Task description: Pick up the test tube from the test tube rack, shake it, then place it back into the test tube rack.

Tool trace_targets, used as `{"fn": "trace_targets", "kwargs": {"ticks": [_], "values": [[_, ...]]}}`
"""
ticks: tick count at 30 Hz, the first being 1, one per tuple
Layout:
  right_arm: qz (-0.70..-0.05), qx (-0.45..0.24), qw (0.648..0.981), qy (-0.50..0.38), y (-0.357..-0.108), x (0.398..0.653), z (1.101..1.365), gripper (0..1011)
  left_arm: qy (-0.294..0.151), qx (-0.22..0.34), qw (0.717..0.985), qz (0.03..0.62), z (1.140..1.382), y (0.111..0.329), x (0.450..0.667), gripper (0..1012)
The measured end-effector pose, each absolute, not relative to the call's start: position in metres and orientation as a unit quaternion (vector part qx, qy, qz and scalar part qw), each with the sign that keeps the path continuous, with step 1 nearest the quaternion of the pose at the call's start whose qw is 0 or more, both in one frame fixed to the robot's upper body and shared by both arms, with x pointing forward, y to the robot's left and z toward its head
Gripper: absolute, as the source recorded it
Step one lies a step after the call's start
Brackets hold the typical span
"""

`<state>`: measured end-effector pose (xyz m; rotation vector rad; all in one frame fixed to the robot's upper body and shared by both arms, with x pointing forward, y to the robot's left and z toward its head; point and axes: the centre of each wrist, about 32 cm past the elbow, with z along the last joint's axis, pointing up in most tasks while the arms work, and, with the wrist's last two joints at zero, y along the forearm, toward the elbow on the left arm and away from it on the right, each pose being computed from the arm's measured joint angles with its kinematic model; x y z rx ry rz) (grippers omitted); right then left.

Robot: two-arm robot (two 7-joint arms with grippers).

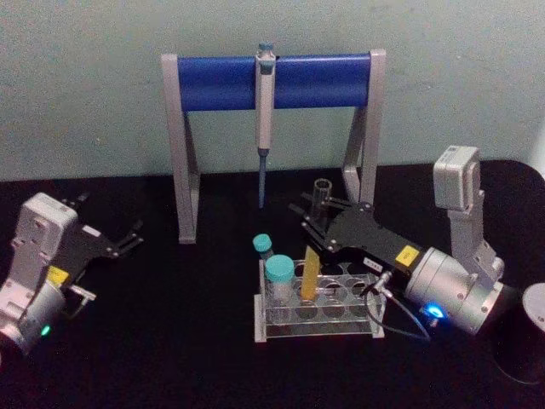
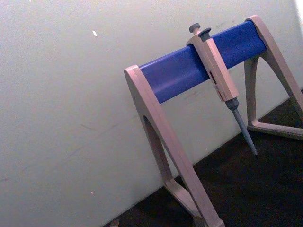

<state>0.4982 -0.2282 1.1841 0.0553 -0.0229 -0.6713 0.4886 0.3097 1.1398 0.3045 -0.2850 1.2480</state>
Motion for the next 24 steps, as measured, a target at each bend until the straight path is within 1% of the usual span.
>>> {"fn": "trace_targets", "kwargs": {"ticks": [24], "values": [[-0.332,0.005,0.943,-0.007,-0.222,0.499,1.162,233,-0.132,0.141,0.791,0.580,1.140,0.310,0.489,1001]]}}
